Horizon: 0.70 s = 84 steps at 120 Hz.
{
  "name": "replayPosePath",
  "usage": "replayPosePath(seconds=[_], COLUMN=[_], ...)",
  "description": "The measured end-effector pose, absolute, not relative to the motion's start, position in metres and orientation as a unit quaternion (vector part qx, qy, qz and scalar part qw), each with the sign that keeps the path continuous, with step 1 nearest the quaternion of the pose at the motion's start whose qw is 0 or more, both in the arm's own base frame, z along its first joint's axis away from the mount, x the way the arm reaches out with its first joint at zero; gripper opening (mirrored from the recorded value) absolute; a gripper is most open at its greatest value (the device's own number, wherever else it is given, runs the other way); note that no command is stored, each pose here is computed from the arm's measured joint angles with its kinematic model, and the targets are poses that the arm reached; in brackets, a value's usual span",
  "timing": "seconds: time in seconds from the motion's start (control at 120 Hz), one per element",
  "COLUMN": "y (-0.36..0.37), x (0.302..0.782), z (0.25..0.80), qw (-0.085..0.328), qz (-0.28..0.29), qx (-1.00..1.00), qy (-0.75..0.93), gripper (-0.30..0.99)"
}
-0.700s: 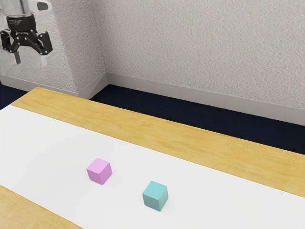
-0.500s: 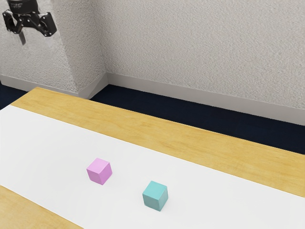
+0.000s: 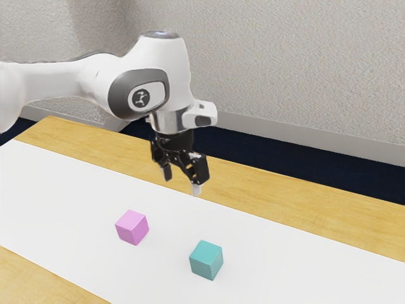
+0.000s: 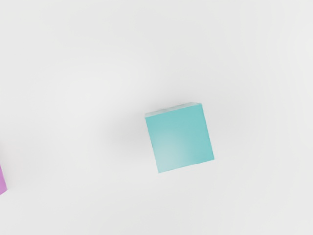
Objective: Pick up the blue block with one arm, and put the blue block on the pink block with one arm
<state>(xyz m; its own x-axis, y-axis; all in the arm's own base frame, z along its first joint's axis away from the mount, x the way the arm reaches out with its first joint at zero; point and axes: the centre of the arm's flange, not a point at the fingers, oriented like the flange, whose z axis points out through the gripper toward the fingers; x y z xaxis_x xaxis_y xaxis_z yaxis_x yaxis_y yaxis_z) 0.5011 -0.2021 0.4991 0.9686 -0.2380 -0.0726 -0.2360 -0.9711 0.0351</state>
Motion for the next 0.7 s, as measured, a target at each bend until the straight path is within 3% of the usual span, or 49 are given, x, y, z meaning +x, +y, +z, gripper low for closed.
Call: replayPosePath(seconds=[0.267, 0.425, 0.7], y=[-0.162, -0.135, -0.150], x=[0.523, 0.533, 0.531], z=[0.427, 0.428, 0.421], qw=[0.047, 0.062, 0.077], qz=[-0.004, 0.050, 0.087], qx=[0.999, 0.995, 0.988], qy=[-0.010, 0.064, 0.100], gripper=[0.68, 0.68, 0.68])
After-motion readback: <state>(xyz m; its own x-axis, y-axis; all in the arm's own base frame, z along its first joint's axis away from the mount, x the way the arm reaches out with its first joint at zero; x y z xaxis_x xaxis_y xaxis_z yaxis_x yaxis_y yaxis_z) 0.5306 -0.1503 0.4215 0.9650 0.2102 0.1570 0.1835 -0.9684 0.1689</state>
